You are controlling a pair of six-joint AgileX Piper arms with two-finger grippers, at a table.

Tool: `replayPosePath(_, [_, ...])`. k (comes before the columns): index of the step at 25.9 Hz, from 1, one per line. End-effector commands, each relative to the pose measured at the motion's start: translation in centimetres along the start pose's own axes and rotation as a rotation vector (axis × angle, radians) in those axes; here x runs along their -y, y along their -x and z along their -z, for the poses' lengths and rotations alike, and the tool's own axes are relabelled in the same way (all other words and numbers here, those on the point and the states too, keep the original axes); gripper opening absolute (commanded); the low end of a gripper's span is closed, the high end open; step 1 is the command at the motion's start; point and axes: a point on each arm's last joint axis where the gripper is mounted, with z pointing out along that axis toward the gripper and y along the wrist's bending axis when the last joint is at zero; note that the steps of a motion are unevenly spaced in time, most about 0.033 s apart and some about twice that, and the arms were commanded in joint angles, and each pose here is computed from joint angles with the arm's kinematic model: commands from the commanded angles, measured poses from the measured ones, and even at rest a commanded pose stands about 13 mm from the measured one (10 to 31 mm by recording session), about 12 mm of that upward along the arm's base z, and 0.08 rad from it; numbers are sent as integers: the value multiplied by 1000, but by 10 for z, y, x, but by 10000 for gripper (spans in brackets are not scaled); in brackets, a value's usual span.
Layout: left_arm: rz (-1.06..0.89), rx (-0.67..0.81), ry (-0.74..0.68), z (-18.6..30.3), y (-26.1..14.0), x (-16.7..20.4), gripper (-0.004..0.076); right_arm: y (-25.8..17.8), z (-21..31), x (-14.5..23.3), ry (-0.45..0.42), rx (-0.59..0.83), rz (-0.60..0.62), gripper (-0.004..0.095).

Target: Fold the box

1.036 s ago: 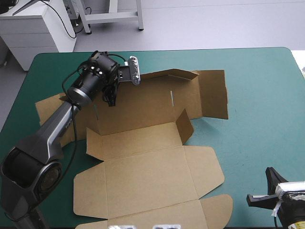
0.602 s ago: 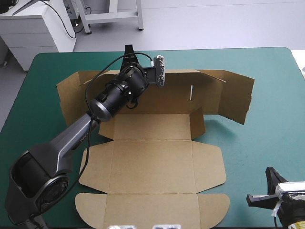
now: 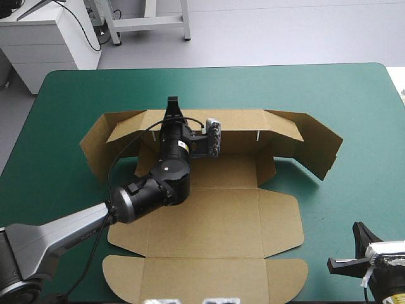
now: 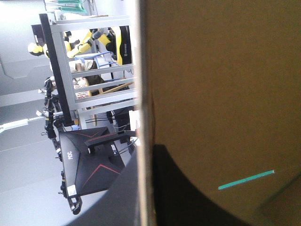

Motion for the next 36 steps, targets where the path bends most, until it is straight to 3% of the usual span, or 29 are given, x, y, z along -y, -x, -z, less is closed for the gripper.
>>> replayPosePath(1, [6,14,117,18,-4,-2,-8,14,9,0,1,130,7,-20])
replayPosePath(7, [80,13,92,18,-4,15,-8,23,10,-2,17,217,-20,-20])
replayPosePath(11, [81,19,93,18,-3,15,-8,30,-7,-2,26,-38,-99,-16])
replayPosePath(14, [78,20,96,18,-3,14,-8,51,-24,-3,41,-130,-87,-16])
replayPosePath(25, [78,18,97,18,-3,14,-8,188,-122,-2,74,-276,-49,-18])
replayPosePath(31, [78,20,96,18,-3,14,-8,233,-186,-9,187,-355,-69,-18])
replayPosePath(36, [78,20,96,18,-3,14,-8,241,-238,-11,236,-416,-117,-18])
